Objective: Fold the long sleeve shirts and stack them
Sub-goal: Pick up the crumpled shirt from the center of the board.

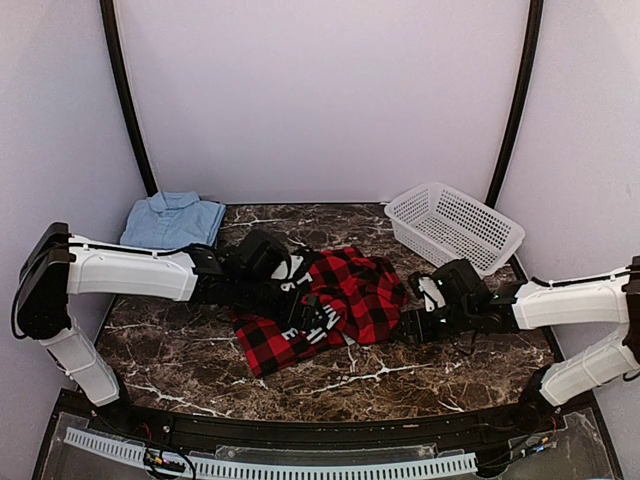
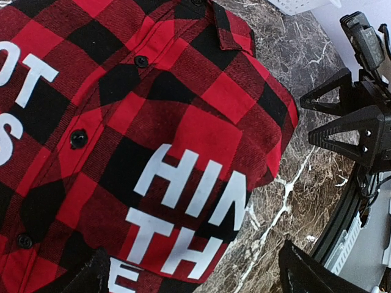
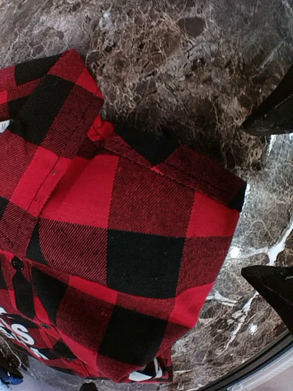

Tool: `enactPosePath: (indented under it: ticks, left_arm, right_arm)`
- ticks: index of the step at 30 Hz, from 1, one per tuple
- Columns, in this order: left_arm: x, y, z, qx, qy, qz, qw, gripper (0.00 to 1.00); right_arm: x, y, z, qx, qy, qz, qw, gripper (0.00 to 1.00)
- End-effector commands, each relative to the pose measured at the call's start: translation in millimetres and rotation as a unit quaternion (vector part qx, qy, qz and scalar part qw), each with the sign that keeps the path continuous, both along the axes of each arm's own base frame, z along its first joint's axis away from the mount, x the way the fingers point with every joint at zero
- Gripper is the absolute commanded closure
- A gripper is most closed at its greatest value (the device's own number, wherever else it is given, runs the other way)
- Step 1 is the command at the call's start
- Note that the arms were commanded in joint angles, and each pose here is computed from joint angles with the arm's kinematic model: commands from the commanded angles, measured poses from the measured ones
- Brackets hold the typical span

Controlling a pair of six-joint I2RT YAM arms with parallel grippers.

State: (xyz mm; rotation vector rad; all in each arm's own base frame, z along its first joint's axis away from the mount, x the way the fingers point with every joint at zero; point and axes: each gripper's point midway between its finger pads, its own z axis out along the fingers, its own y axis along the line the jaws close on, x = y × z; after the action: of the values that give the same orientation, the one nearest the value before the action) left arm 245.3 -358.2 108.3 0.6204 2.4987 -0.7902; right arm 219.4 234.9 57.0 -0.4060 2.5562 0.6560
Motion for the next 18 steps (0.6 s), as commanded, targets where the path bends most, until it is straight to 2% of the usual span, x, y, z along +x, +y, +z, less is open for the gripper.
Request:
enactPosePath:
  ticks: [1, 4, 6, 7, 9, 11, 18]
  left_arm:
    - [12, -21, 21, -0.015, -0.030, 0.006, 0.999, 0.05]
    - [17, -28, 28, -0.024, -0.044, 0.009, 0.999, 0.06]
    - [19, -30, 36, -0.033, -0.054, 0.014, 0.998, 0.06]
    - [20, -29, 36, -0.033, -0.056, 0.017, 0.998, 0.05]
    - [21, -27, 40, -0.037, -0.068, 0.021, 0.997, 0.06]
    - [23, -24, 46, -0.042, -0.081, 0.023, 0.996, 0.06]
    - [17, -13, 60, -0.061, -0.109, 0.021, 0.992, 0.10]
  right_arm:
    - [13, 27, 10, 0.082, -0.020, -0.006, 0.996, 0.31]
    - [17, 42, 8, 0.107, -0.009, 0.002, 0.994, 0.36]
    - [17, 52, 9, 0.123, 0.003, 0.011, 0.992, 0.44]
    - [17, 54, 10, 0.124, 0.008, 0.014, 0.992, 0.52]
    - [22, 60, 24, 0.129, 0.003, 0.016, 0.992, 0.78]
    - [28, 65, 44, 0.135, -0.010, 0.014, 0.991, 0.99]
    - [37, 103, 126, 0.207, -0.035, 0.037, 0.977, 1.00]
